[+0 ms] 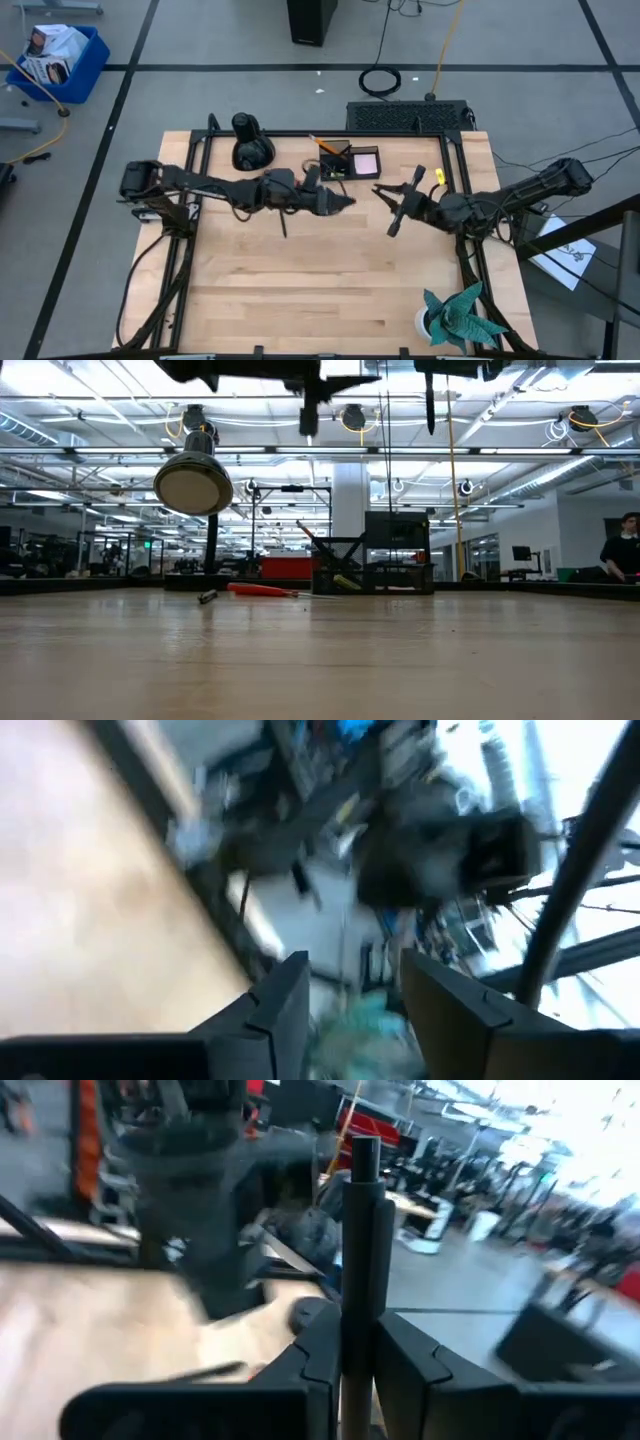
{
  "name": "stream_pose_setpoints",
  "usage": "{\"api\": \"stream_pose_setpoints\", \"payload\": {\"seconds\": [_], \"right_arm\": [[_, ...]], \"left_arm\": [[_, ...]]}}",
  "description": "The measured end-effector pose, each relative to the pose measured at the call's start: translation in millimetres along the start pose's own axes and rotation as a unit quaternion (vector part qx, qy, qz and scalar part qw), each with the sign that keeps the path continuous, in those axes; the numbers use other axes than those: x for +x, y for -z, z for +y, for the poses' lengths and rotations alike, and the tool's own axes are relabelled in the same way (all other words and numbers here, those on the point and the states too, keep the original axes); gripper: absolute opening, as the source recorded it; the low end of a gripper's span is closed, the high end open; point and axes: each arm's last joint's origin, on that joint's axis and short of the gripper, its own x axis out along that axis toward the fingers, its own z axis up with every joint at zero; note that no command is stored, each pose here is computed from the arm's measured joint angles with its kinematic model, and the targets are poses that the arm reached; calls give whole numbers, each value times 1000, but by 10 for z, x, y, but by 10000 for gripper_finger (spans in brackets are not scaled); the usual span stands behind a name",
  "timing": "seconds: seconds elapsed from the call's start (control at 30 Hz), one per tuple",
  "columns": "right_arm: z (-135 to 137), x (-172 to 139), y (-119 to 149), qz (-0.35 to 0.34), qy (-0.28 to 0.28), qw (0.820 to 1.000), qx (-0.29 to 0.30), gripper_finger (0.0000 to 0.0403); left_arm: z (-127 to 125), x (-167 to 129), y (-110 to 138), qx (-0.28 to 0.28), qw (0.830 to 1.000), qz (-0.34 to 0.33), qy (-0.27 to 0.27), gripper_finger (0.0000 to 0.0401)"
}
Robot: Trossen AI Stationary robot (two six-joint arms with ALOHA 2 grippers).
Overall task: Pick and place office supplies into organizer
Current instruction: Put the black pen into the black desk organizer
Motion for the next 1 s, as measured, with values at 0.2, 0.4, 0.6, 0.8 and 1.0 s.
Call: {"api": "stream_pose_setpoints", "payload": {"seconds": [0.2, 0.4, 0.6, 0.8, 1.0], "right_arm": [[-71, 85, 1, -14, -38, 993, 108, 28], [-222, 270, 77, -7, -11, 992, 122, 33], [-393, 609, 221, -16, 6, 988, 152, 28], [-595, 954, 460, -15, 20, 982, 186, 34], [-720, 1236, 597, -17, 37, 983, 180, 27]], "left_arm": [[-373, -397, -191, 157, 983, -77, -53, 139], [-679, -1099, -337, 254, 945, -108, -175, 121], [-813, -1629, -457, 255, 926, -150, -234, 114], [-950, -1898, -496, 265, 925, -171, -211, 113], [-948, -1936, -488, 268, 924, -167, -215, 113]]}}
